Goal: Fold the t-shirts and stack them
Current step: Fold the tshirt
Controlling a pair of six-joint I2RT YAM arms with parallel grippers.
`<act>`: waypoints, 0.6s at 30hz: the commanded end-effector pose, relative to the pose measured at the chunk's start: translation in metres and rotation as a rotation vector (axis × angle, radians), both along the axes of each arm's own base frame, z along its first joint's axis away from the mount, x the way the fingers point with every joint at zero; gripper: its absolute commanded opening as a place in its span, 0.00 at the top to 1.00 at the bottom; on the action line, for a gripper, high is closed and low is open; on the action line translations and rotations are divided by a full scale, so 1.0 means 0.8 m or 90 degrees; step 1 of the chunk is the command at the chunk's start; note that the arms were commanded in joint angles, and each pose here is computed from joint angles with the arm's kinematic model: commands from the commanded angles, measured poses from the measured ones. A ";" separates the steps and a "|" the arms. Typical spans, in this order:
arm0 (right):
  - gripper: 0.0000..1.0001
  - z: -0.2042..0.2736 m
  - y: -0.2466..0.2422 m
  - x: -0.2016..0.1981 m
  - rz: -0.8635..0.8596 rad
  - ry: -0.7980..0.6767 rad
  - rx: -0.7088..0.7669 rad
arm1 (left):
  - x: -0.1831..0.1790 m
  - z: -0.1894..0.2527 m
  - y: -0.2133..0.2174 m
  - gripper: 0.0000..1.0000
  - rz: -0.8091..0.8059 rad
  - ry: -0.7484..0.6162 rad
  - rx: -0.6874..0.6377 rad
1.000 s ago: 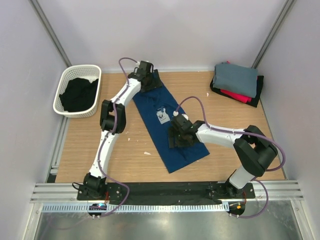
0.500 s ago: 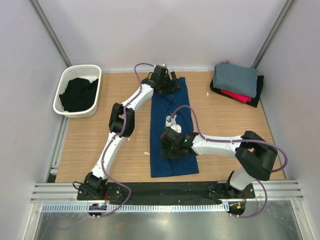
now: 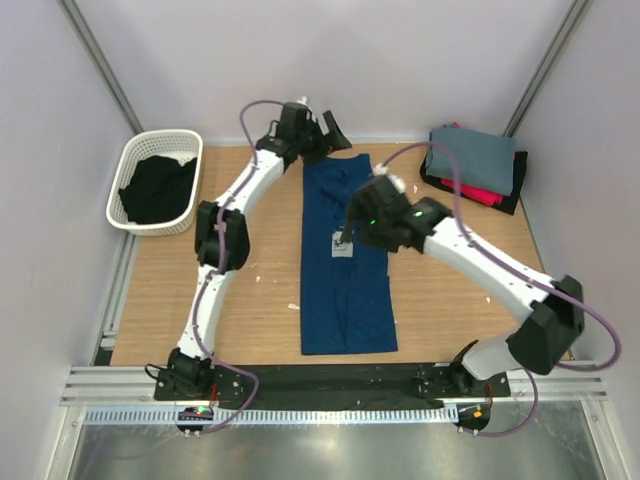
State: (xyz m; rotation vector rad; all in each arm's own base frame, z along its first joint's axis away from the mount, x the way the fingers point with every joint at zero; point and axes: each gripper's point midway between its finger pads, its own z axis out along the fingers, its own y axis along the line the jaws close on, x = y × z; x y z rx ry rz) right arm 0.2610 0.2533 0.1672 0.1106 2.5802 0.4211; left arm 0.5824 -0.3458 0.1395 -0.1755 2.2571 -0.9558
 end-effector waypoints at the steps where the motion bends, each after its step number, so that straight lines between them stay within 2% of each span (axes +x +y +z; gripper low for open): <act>1: 0.18 0.058 -0.072 0.026 -0.093 -0.055 -0.012 | -0.026 0.200 0.036 0.07 0.004 -0.163 -0.056; 2: 0.18 0.060 -0.102 0.043 -0.144 -0.070 -0.029 | -0.045 0.227 0.046 0.09 0.011 -0.172 -0.055; 4: 0.18 0.063 -0.127 0.058 -0.177 -0.087 -0.042 | -0.078 0.211 0.046 0.14 0.015 -0.142 -0.035; 5: 0.18 0.058 -0.149 0.069 -0.200 -0.089 -0.065 | -0.095 0.156 0.050 0.15 0.028 -0.093 0.006; 6: 0.18 0.055 -0.159 0.074 -0.207 -0.091 -0.075 | -0.119 0.178 0.053 0.16 0.028 -0.109 0.004; 7: 0.18 0.046 -0.166 0.086 -0.215 -0.091 -0.086 | -0.141 0.168 0.038 0.21 0.016 -0.093 0.003; 8: 0.18 0.039 -0.183 0.094 -0.228 -0.090 -0.101 | -0.163 0.128 0.037 0.25 0.011 -0.055 0.019; 9: 0.19 0.034 -0.191 0.103 -0.237 -0.086 -0.100 | -0.177 0.131 0.037 0.31 0.015 -0.054 0.014; 11: 0.21 0.020 -0.193 0.129 -0.233 -0.081 -0.081 | -0.210 0.085 0.028 0.39 0.023 0.008 0.012; 14: 0.28 0.008 -0.188 0.170 -0.203 -0.092 -0.040 | -0.242 0.057 0.004 0.48 0.008 0.040 0.009; 18: 0.42 -0.013 -0.154 0.216 -0.129 -0.102 -0.007 | -0.268 0.009 -0.030 0.52 -0.013 0.061 0.056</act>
